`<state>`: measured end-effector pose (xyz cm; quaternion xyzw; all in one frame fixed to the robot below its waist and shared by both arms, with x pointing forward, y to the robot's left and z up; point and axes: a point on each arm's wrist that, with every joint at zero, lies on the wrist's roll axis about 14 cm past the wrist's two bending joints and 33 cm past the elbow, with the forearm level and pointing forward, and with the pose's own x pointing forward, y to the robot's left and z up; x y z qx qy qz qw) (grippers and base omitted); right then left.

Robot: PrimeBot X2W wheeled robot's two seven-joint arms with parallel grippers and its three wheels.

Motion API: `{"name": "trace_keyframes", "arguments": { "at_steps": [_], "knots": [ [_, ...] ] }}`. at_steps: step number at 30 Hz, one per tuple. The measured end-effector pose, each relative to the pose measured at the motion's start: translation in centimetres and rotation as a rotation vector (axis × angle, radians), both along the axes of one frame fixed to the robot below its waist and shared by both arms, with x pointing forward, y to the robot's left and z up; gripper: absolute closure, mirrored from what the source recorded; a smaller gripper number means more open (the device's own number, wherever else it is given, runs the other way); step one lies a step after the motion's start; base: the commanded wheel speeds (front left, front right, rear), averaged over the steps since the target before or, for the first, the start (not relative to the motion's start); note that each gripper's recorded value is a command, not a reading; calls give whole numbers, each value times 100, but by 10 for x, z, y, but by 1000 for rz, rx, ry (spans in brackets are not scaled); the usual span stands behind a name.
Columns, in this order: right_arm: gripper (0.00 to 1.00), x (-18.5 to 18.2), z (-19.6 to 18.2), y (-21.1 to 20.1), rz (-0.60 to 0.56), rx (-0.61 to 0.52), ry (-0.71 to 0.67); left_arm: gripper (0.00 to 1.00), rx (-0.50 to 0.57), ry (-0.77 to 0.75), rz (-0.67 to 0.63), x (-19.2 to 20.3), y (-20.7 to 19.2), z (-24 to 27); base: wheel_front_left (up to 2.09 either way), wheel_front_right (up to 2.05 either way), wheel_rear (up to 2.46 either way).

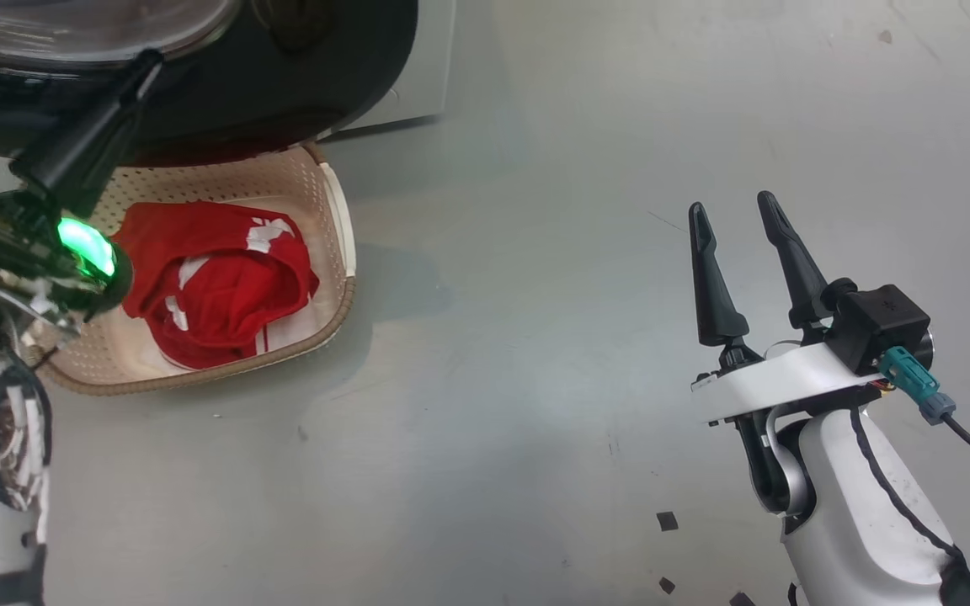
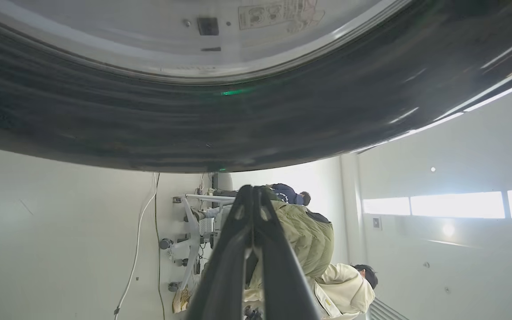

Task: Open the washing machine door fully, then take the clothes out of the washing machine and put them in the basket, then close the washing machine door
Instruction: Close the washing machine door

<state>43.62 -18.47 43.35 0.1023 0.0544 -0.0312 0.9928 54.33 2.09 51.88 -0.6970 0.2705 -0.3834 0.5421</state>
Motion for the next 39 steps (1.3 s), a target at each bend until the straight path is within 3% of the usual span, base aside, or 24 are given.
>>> {"name": "trace_keyframes", "arguments": {
  "at_steps": [1, 4, 5, 6, 14, 30, 39],
  "knots": [
    [0, 1, 1, 3, 9, -2, -3, 93, 0, 17, 14, -4, 5, -4, 0, 0, 0],
    [0, 4, 3, 8, 25, -5, -11, 56, 9, 53, 51, -17, 18, -14, 0, 0, 0],
    [0, 4, 3, 10, 31, -2, -14, 33, 11, 62, 69, -21, 22, -16, 0, 0, 0],
    [0, 4, 4, 13, 41, 2, -16, 1, 11, 71, 90, -24, 28, -18, 0, 0, 0],
    [0, -2, 4, 29, 91, 9, -14, 0, 28, 126, 218, -56, 60, -25, 0, 0, 0],
    [0, -29, 17, 49, 155, 17, -32, 0, 273, 127, 591, -116, 132, -27, 0, 0, 0],
    [0, -37, 32, 53, 170, -1, -70, 0, 605, -94, 829, -130, 161, 6, 0, 0, 0]
  ]
}}
